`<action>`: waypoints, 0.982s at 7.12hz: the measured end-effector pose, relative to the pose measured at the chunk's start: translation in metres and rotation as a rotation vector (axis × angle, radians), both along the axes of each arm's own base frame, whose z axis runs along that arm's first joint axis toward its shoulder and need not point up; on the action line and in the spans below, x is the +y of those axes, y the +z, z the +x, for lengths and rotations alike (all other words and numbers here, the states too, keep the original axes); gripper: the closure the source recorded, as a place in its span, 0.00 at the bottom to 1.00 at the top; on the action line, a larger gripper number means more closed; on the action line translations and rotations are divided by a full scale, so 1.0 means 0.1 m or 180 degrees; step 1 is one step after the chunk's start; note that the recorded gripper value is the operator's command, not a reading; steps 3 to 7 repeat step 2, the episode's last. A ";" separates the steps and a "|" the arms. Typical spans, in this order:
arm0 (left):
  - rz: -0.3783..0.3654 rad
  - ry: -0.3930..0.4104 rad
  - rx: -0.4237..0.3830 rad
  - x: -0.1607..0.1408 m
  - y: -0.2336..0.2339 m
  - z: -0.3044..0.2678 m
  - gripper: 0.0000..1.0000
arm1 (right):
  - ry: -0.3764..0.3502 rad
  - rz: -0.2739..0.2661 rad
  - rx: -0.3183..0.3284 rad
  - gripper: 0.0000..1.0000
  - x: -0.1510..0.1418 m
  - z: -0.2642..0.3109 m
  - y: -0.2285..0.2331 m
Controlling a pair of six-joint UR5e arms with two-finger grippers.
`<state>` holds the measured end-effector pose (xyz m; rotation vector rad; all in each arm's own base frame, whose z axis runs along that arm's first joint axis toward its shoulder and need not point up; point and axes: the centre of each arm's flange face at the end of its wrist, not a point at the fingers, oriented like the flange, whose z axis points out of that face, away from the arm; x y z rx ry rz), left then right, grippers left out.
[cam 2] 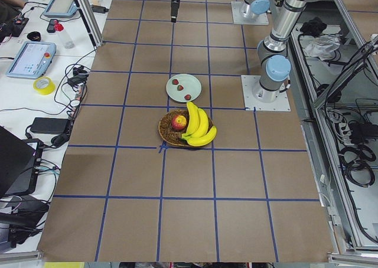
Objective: Collect all strawberries into plate
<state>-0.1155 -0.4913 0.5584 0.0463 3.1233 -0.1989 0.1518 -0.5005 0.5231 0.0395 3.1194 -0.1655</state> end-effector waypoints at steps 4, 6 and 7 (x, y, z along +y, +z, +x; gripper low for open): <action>0.0009 0.0001 -0.0001 0.00 -0.01 0.00 0.00 | 0.0000 0.0003 -0.0002 0.00 0.00 0.00 0.00; 0.0009 0.0001 -0.0001 0.00 -0.01 0.00 0.00 | 0.0000 0.0003 -0.0002 0.00 0.00 0.00 0.00; 0.0009 0.0001 -0.0001 0.00 -0.01 0.00 0.00 | 0.0000 0.0003 -0.0002 0.00 0.00 0.00 0.00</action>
